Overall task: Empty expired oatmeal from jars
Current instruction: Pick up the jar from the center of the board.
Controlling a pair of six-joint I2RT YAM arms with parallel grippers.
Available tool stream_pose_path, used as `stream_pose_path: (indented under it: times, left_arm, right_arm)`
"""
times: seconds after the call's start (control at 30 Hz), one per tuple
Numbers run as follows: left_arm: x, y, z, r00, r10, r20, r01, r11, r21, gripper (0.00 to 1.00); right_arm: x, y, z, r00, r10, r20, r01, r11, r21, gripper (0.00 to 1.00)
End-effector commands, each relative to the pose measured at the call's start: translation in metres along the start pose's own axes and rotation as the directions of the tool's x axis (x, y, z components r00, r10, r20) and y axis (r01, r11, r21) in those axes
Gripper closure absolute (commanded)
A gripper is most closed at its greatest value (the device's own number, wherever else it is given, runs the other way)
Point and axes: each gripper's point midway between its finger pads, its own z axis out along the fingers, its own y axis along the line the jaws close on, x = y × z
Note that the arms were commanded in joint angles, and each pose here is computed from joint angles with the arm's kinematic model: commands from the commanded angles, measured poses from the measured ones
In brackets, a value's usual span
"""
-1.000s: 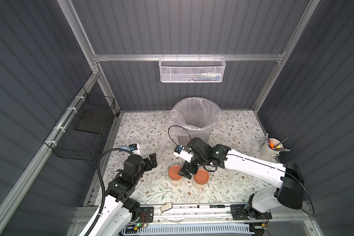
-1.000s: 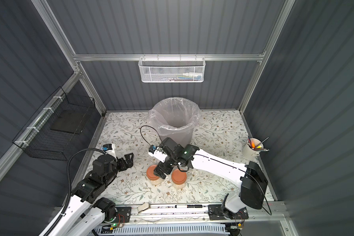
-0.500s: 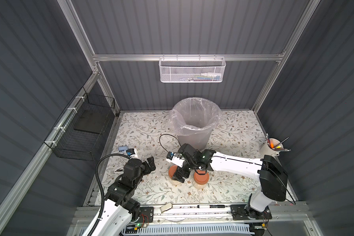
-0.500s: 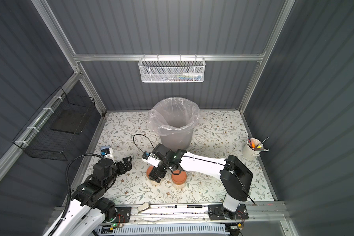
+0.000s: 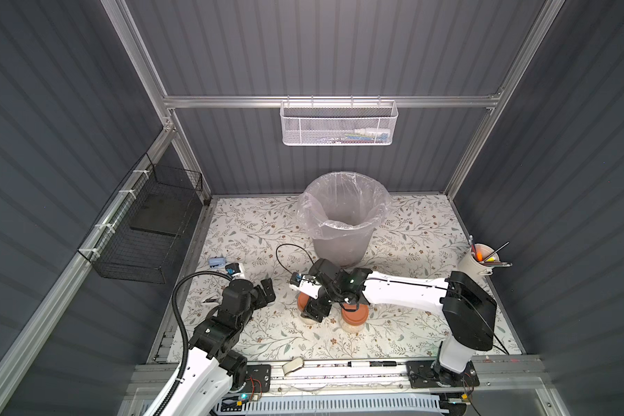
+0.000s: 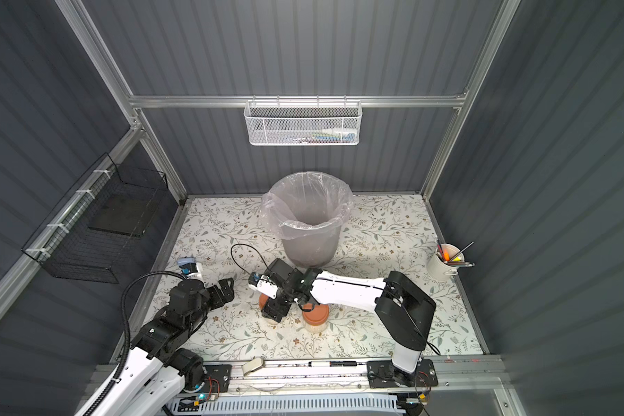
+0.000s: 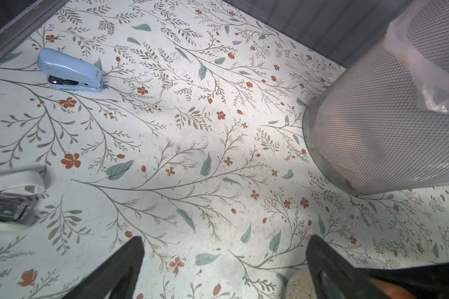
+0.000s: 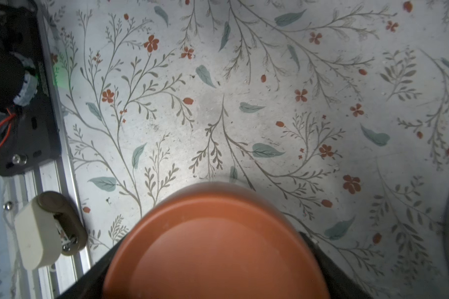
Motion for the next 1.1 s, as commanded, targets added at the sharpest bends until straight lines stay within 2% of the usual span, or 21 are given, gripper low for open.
stream_pose_path:
  times: [0.0,0.13,0.23,0.47,0.73,0.83,0.97,1.07]
  left_arm:
    - [0.003,-0.006,0.005,1.000,0.020,0.001,-0.020,0.999,0.034,0.01]
    - [0.018,-0.019,0.014,0.996,0.072,-0.043,-0.066,0.990,0.124,0.04]
    - [0.028,-0.029,0.016,0.998,0.051,-0.031,-0.043,0.975,0.216,0.04]
    - [0.040,-0.051,0.009,0.995,0.096,-0.041,-0.074,0.926,0.370,0.00]
    - [0.058,-0.085,0.018,0.978,0.189,-0.088,-0.114,0.840,0.531,0.02]
    - [0.070,-0.096,0.025,0.961,0.260,-0.099,-0.165,0.819,0.549,0.02]
    - [0.090,-0.118,0.033,0.904,0.424,-0.060,-0.328,0.776,0.539,0.01]
    - [0.101,-0.130,0.039,0.865,0.501,-0.035,-0.405,0.736,0.542,0.00]
  right_arm:
    - [0.014,-0.014,0.007,0.999,0.031,-0.036,-0.029,0.998,0.060,0.28]
    - [0.010,-0.034,0.005,0.996,0.085,-0.015,-0.082,0.989,0.125,0.36]
    - [0.008,-0.052,0.004,0.992,0.127,-0.011,-0.123,0.976,0.177,0.40]
    - [-0.005,-0.081,-0.016,0.969,0.240,0.052,-0.246,0.956,0.160,0.43]
    - [-0.024,-0.090,-0.039,0.967,0.242,0.075,-0.251,0.955,0.156,0.43]
    - [-0.016,-0.093,-0.041,0.963,0.265,0.052,-0.270,0.949,0.165,0.44]
    - [-0.012,-0.100,-0.046,0.955,0.293,0.055,-0.298,0.936,0.189,0.44]
    - [-0.017,-0.103,-0.053,0.950,0.304,0.069,-0.312,0.929,0.198,0.44]
